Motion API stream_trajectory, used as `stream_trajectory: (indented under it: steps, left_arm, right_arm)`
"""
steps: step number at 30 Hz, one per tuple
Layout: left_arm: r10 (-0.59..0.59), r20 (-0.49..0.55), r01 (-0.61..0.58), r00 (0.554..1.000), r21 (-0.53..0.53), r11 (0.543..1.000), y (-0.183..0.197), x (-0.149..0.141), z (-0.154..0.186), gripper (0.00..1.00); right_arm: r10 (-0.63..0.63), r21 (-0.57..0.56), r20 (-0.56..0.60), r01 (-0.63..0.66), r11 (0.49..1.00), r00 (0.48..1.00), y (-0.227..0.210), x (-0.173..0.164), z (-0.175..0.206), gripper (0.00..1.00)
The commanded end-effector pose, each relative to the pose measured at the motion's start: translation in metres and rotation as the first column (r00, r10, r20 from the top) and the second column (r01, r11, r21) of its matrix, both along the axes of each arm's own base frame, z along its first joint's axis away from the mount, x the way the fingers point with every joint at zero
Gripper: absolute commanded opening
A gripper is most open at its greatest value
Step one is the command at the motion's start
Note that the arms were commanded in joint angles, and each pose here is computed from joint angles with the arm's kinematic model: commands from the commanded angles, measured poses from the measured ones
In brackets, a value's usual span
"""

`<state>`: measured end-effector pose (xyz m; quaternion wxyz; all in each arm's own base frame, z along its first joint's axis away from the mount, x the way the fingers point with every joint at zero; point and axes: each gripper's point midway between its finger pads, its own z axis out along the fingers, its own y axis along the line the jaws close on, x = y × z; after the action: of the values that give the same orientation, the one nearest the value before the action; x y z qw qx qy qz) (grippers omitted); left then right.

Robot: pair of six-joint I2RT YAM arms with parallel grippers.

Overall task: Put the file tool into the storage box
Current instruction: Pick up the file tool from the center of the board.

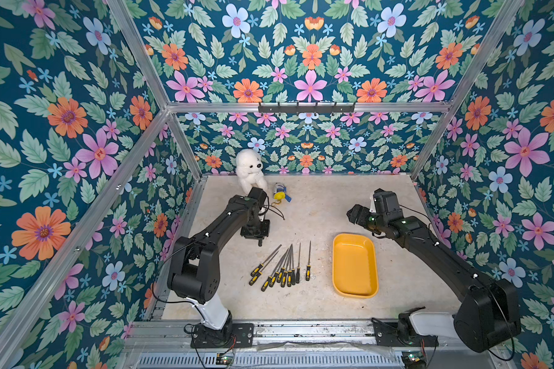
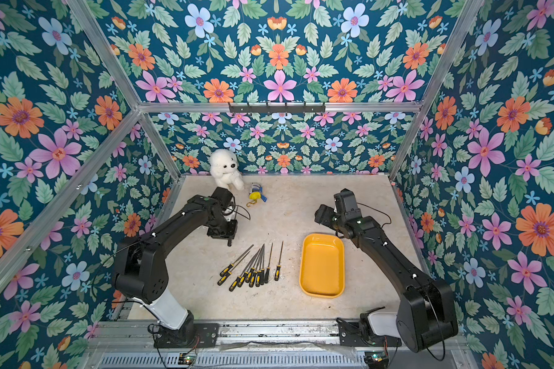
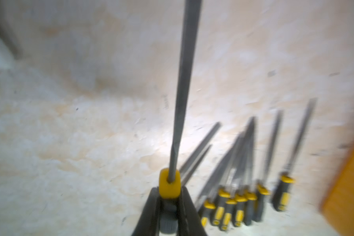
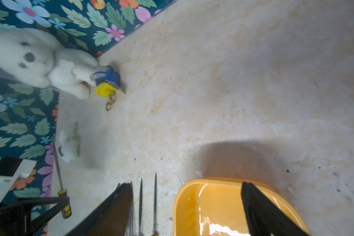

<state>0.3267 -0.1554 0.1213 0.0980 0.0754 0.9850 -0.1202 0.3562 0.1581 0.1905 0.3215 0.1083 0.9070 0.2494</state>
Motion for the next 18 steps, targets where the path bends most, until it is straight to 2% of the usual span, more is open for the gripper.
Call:
stream_trajectory:
  steps: [1, 2, 3, 5, 9, 13, 18]
  left_arm:
    - [-0.077, 0.018, 0.077, 0.997, -0.479, 0.874, -0.079, 0.0, 0.054, 0.1]
    - [-0.075, 0.038, 0.083, 0.996, -0.588, 0.805, -0.098, 0.004, 0.067, 0.1]
    - [-0.073, 0.043, 0.083, 0.996, -0.647, 0.758, -0.11, 0.005, 0.074, 0.1]
    - [-0.107, 0.044, 0.106, 0.993, -0.714, 0.692, -0.133, 0.001, 0.081, 0.09]
    - [-0.194, 0.039, 0.156, 0.98, -0.756, 0.635, -0.168, -0.017, 0.081, 0.09]
    - [-0.242, 0.029, 0.17, 0.97, -0.791, 0.588, -0.191, -0.032, 0.08, 0.08]
    - [-0.273, -0.021, 0.159, 0.962, -0.77, 0.618, -0.204, -0.047, 0.059, 0.08]
  right_arm:
    - [0.123, 0.166, 0.051, -0.13, 0.977, 0.991, 0.034, 0.001, 0.027, 0.89]
    - [0.154, 0.221, 0.069, -0.165, 0.961, 0.986, 0.044, 0.0, 0.034, 0.88]
    - [0.168, 0.257, 0.082, -0.183, 0.949, 0.982, 0.05, 0.0, 0.038, 0.88]
    - [0.186, 0.329, 0.094, -0.207, 0.921, 0.978, 0.06, -0.001, 0.043, 0.86]
    - [0.212, 0.411, 0.103, -0.236, 0.881, 0.972, 0.071, -0.003, 0.044, 0.81]
    - [0.267, 0.412, 0.07, -0.272, 0.869, 0.961, 0.085, -0.005, 0.031, 0.75]
    - [0.249, 0.345, 0.062, -0.255, 0.903, 0.966, 0.082, 0.006, 0.029, 0.7]
